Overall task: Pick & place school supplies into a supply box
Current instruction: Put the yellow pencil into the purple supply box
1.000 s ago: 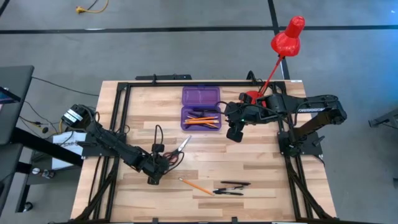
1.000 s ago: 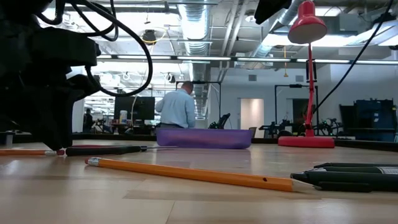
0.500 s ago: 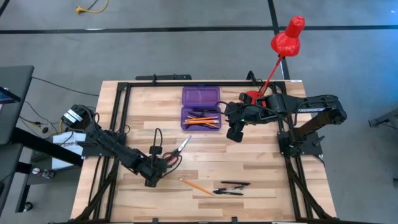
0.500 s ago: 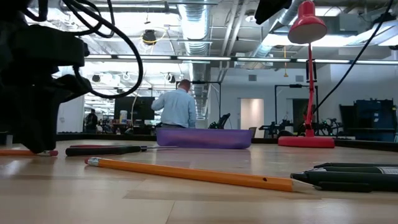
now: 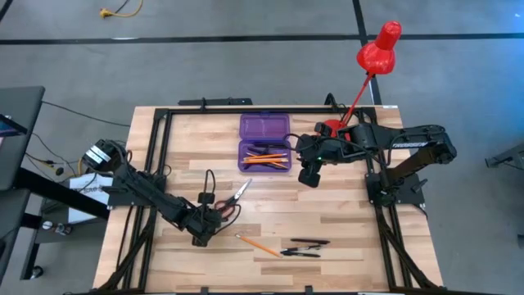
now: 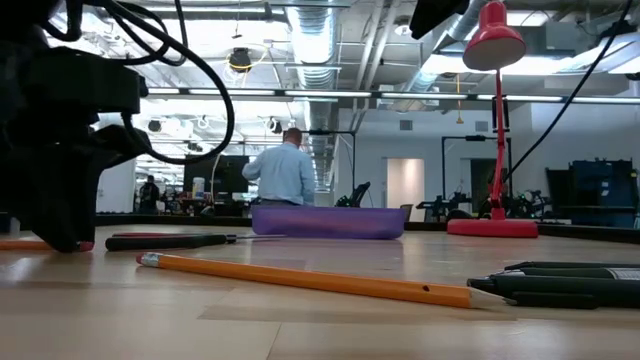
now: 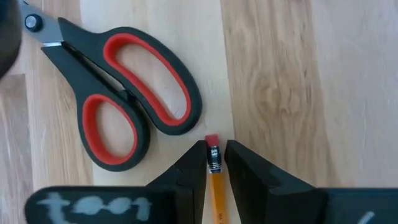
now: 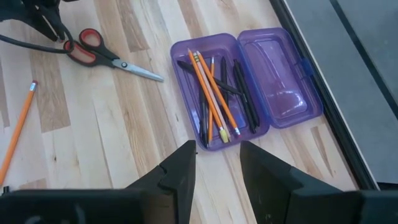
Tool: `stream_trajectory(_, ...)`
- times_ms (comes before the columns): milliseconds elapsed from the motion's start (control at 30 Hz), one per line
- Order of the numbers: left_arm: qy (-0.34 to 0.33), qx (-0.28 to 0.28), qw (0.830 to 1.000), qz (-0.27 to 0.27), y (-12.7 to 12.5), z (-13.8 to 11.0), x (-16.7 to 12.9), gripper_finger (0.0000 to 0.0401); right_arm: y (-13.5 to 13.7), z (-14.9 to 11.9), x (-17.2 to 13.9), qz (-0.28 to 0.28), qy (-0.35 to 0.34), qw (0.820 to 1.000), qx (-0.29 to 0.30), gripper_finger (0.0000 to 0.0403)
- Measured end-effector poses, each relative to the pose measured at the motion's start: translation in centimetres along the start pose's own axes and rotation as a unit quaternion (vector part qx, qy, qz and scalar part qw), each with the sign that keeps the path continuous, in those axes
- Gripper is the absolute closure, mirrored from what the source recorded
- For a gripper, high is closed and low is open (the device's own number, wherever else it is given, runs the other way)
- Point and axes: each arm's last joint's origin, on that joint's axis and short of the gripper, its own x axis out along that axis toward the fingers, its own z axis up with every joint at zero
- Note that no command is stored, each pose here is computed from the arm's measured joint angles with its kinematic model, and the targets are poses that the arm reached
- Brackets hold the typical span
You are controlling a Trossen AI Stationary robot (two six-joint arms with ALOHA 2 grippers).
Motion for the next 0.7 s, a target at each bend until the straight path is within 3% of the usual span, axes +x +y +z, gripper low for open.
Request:
stream_trajectory(500,0.015,-0.010,1.000,-0.007,0.21,0.46,0.25,0.0345,-0.19,0.03,0.08,-0.002,0.001,1.000,0.003,0.0283)
stream_trajectory(700,0.021,0.000,1.000,-0.016,0.54,0.56,0.39,0.0366,-0.20,0.01,0.08,-0.002,0.002,1.000,0.002,0.0283)
